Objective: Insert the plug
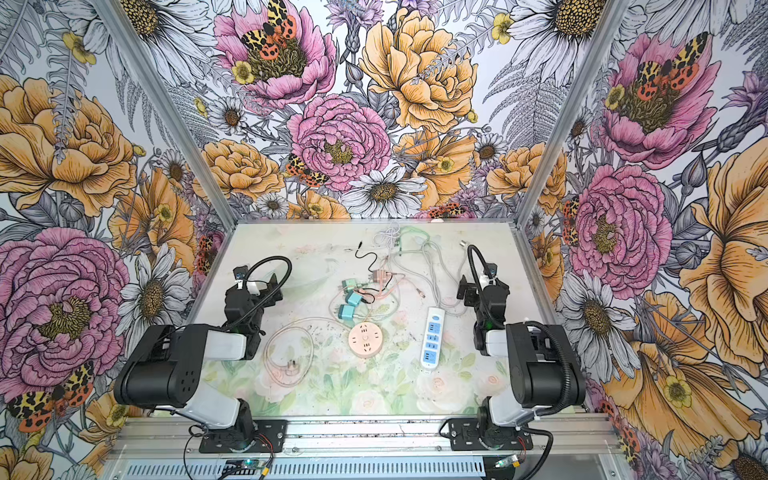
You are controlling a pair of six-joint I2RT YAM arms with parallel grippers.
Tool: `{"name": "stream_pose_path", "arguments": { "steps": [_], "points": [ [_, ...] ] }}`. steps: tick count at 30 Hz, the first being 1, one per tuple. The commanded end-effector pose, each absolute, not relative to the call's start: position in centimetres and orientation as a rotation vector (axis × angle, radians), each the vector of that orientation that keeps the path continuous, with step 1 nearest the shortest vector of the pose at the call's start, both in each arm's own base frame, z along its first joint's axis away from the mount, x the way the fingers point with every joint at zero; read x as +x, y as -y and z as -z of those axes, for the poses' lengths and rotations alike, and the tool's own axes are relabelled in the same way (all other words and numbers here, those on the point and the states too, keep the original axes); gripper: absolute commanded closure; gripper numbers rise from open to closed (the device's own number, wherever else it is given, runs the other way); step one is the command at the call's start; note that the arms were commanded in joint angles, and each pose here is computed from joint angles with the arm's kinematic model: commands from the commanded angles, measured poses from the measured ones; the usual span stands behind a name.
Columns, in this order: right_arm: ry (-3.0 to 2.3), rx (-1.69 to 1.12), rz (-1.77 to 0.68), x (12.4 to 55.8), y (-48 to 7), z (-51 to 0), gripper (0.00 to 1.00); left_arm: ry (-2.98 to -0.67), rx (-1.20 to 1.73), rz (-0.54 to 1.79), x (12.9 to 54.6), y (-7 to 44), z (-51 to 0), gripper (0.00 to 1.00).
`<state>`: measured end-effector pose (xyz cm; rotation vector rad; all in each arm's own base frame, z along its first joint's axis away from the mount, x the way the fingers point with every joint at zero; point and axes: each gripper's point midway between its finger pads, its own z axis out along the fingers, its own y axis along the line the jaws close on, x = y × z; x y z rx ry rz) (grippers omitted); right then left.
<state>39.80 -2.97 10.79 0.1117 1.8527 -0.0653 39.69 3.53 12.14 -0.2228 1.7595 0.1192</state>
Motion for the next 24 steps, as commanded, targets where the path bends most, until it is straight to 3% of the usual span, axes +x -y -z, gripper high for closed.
{"name": "stream_pose_path", "arguments": {
  "steps": [1,24],
  "points": [
    [-1.826,0.121,0.07,40.0,3.0,-11.4,0.01,-1.732,-0.205,-0.121,40.1,-3.3,-13.1,0.02],
    [-1.831,0.119,0.072,40.0,3.0,-11.3,0.01,-1.755,-0.13,-0.06,40.6,-2.1,-13.0,0.01]
  ]
}}
